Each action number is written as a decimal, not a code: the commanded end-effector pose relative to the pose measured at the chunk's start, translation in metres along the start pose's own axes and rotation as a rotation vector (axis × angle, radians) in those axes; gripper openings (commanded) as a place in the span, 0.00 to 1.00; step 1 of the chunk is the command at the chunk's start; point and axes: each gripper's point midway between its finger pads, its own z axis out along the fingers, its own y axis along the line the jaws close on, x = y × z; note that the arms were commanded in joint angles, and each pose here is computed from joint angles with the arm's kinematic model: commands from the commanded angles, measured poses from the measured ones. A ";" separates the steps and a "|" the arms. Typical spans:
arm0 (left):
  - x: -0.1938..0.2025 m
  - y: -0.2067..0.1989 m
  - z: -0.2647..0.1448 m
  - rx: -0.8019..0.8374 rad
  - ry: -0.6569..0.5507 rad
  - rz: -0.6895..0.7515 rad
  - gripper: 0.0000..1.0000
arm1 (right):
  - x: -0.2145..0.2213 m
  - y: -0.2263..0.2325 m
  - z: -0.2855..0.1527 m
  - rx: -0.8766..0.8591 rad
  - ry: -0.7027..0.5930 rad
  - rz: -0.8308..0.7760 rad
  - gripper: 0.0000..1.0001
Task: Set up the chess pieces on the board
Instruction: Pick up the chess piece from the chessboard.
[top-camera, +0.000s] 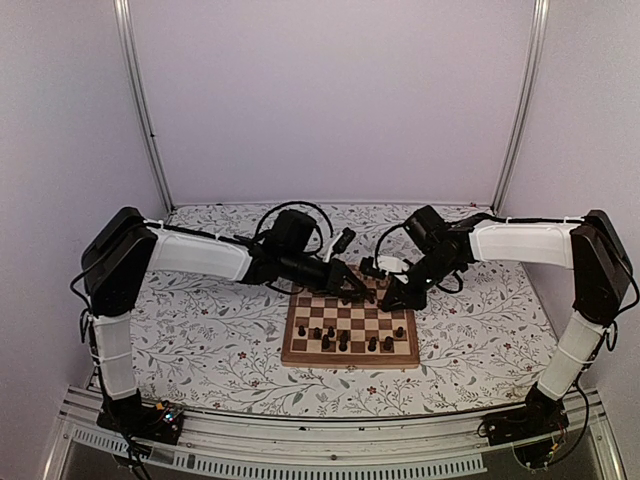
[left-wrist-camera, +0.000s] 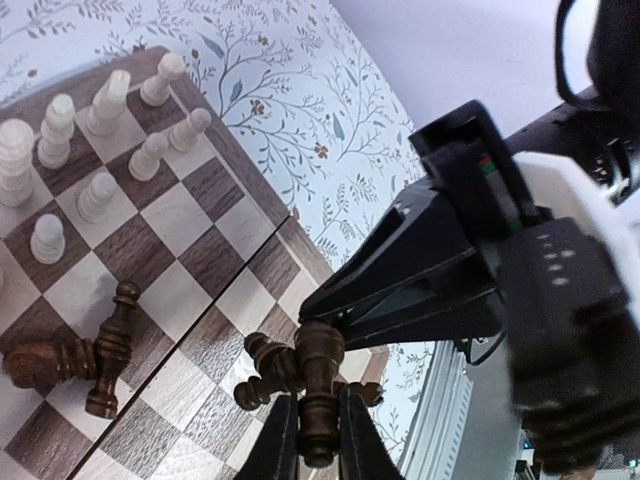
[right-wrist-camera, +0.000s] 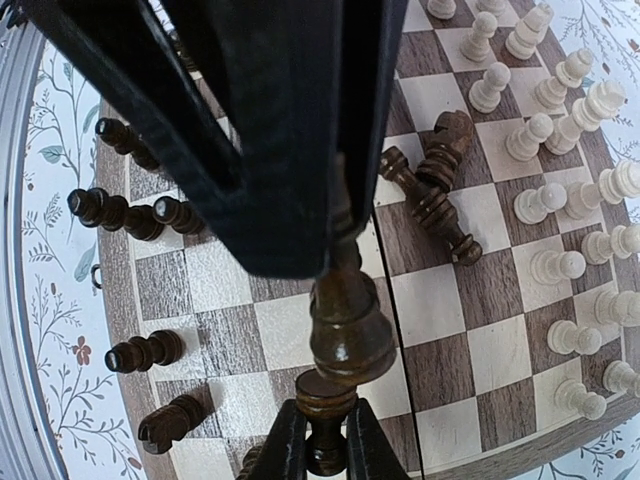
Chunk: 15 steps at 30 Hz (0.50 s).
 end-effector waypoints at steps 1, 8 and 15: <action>-0.019 -0.016 -0.026 -0.020 -0.066 0.061 0.06 | 0.008 -0.002 0.005 -0.005 0.014 0.014 0.09; -0.018 -0.010 -0.040 -0.047 -0.083 0.057 0.05 | 0.013 -0.002 0.010 -0.013 0.029 0.023 0.09; -0.012 0.005 -0.043 -0.119 -0.060 0.073 0.05 | 0.019 -0.003 0.016 -0.020 0.051 0.034 0.13</action>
